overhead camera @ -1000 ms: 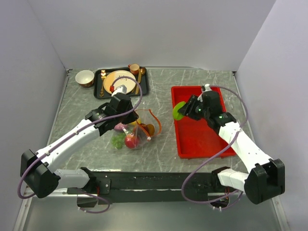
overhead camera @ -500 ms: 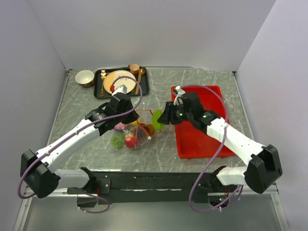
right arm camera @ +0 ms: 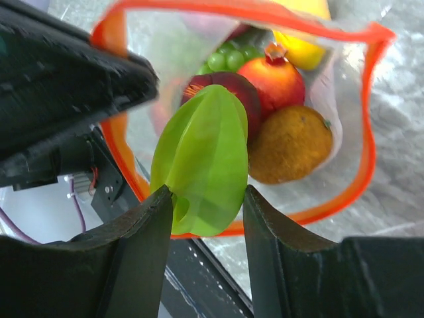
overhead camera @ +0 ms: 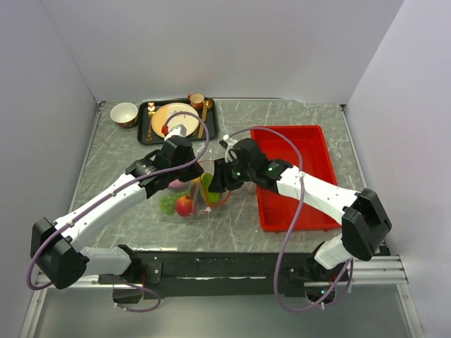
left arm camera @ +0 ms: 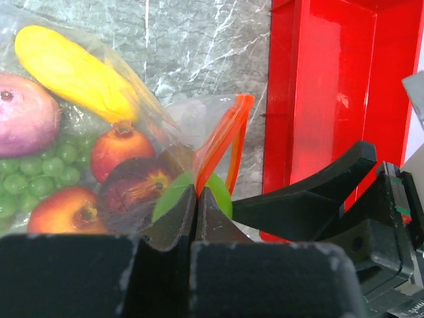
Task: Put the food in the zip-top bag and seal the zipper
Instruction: Place the fake fruit in the zipper food storage bag.
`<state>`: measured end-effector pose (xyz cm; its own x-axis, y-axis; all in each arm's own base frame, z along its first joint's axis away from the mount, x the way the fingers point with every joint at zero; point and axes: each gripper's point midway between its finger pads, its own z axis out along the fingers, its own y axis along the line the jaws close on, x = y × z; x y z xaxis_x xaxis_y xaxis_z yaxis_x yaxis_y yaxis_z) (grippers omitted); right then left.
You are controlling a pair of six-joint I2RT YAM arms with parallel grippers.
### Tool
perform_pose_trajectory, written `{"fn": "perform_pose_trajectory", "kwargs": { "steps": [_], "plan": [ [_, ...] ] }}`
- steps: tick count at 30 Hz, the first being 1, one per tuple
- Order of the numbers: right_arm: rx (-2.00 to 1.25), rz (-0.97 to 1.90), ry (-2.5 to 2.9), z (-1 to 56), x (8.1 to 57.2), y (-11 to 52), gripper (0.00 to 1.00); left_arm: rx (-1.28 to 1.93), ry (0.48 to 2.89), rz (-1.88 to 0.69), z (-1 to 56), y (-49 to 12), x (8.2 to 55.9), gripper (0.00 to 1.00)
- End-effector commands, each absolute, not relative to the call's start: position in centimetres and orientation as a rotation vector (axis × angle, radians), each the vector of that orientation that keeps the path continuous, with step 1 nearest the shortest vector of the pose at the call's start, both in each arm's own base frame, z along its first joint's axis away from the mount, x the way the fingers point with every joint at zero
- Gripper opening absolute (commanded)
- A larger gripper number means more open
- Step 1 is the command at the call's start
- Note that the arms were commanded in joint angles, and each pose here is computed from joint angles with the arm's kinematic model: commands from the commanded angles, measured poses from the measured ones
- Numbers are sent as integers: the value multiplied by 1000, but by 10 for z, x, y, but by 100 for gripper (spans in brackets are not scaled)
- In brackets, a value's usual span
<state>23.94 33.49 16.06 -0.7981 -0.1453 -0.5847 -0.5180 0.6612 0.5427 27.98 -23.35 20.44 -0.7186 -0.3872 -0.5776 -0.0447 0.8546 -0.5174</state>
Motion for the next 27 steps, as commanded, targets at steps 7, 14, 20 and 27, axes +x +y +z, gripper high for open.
{"fn": "perform_pose_trajectory", "kwargs": {
  "steps": [7,14,20,27],
  "plan": [
    [-435,1074,2209,205,272,367,27,-264,2233,-746,243,-242,277,1],
    [-372,1129,2199,204,285,385,27,-264,2164,-817,278,-239,270,1],
    [-393,1119,2235,201,288,398,34,-335,2084,-786,301,-219,268,1],
    [-395,1013,2261,193,282,385,77,-378,2077,-733,295,-208,270,1]
  ]
}}
